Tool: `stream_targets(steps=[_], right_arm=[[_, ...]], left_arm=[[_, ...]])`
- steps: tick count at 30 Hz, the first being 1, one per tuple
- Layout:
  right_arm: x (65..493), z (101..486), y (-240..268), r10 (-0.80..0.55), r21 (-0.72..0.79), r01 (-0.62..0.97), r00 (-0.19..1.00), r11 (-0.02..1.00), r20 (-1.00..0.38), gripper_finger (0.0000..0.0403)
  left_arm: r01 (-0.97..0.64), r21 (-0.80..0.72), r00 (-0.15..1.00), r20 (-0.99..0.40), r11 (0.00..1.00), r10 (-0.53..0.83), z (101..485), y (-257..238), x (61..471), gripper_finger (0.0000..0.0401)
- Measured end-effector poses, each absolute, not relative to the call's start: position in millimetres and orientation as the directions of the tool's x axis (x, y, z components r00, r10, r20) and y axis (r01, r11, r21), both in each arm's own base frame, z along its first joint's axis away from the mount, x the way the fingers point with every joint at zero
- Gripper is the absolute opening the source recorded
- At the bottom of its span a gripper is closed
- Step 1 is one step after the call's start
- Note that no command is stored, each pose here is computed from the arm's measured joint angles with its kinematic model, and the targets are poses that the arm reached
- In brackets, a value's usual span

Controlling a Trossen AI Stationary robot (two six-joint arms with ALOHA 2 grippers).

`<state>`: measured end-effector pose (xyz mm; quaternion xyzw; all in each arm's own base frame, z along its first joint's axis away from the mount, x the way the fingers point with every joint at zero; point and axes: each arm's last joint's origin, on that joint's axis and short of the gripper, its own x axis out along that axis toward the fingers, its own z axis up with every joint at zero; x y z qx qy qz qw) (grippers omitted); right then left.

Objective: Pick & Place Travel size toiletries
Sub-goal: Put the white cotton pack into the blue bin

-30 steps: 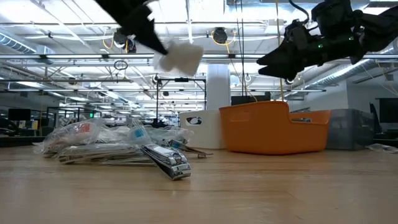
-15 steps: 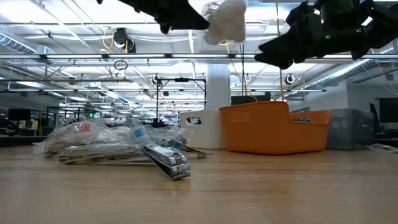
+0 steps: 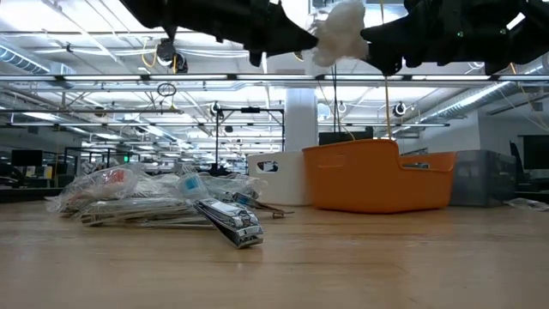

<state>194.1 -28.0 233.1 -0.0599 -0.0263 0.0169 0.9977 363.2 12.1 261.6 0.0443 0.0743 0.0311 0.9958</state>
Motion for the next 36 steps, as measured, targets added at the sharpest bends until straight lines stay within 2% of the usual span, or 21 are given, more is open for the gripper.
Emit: stream_targets(steps=[7,13,18,29,32,36], right_arm=[[194.1,233.4,-28.1,0.037,-0.132,-0.03,0.998,0.991,0.053,0.0278],[198.3,229.6,-28.7,0.04,-0.13,-0.034,0.998,0.991,0.044,0.0242],[207.2,222.2,-30.3,0.04,-0.129,-0.035,0.999,0.991,0.037,0.0188],[208.6,222.3,-30.5,0.042,-0.181,-0.032,0.998,0.983,0.051,0.003],[208.7,221.4,-30.6,0.042,-0.185,-0.033,0.998,0.982,0.042,0.0026],[208.7,221.1,-30.6,0.039,-0.184,-0.031,0.999,0.982,0.038,0.0029]], left_arm=[[-0.062,0.051,0.986,-0.154,0.997,0.069,253.4,19.5,371.6,0.0],[-0.051,0.048,0.986,-0.154,0.998,0.058,252.6,19.6,372.2,0.0],[-0.048,0.053,0.988,-0.147,0.997,0.056,253.2,19.7,372.3,0.0],[-0.053,0.052,0.987,-0.151,0.997,0.06,253.0,19.7,372.2,0.0003],[-0.057,0.027,0.987,-0.152,0.998,0.06,254.1,19.6,371.4,0.0028],[-0.047,0.053,0.987,-0.148,0.997,0.055,260.9,16.2,367.4,0.0096]])
